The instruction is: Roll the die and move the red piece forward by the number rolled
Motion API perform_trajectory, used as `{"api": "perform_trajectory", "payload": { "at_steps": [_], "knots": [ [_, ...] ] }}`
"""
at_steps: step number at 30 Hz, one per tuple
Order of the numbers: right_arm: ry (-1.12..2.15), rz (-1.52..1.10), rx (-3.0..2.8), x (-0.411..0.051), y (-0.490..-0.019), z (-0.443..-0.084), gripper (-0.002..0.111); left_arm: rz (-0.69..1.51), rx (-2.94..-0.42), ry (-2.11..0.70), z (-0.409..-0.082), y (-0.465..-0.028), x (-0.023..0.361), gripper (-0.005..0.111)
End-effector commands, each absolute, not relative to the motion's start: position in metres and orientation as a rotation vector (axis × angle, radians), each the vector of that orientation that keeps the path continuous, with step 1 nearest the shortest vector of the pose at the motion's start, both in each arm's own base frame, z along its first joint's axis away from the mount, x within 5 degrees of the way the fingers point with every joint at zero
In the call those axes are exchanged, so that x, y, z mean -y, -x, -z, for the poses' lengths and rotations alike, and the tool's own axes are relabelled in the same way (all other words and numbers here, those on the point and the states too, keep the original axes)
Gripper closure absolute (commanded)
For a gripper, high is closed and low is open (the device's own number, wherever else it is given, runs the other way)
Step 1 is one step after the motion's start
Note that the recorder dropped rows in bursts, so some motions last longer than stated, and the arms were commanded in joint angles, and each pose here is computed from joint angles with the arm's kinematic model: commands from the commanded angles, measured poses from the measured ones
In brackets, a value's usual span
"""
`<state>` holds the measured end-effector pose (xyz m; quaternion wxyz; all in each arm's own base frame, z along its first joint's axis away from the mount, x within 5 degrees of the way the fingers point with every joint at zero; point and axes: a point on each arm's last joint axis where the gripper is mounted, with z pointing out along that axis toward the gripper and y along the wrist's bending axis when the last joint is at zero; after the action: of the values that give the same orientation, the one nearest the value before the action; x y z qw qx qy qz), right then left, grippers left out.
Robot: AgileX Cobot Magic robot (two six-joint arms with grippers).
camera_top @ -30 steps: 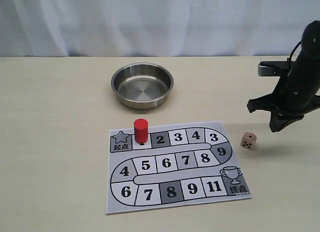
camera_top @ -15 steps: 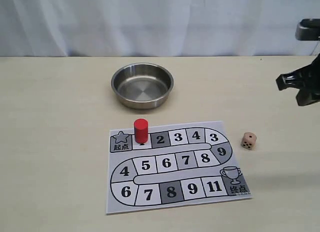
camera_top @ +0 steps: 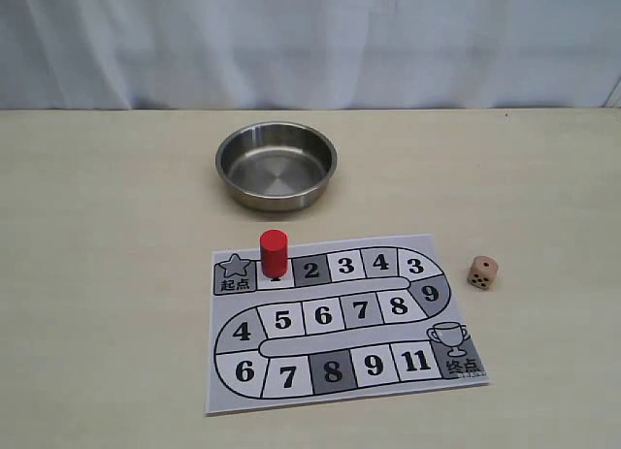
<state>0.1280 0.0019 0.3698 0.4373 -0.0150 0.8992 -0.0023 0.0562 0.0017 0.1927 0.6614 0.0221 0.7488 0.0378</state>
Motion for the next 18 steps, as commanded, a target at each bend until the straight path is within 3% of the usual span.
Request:
{"api": "perform_trajectory", "payload": {
  "at_steps": [1,13,18],
  "knots": [
    [0.023,0.004,-2.029,-0.001,-0.075,-0.389,0.104,-0.076,-1.669,-0.043,-0.196,-0.056,-0.001,0.107],
    [0.016,0.003,-1.572,0.001,0.055,-0.392,0.104,-0.076,-1.669,-0.043,-0.196,-0.056,-0.001,0.107],
    [0.015,0.002,-1.530,0.002,0.074,-0.388,0.104,-0.076,-1.676,-0.043,-0.196,-0.056,-0.001,0.107]
  ]
}}
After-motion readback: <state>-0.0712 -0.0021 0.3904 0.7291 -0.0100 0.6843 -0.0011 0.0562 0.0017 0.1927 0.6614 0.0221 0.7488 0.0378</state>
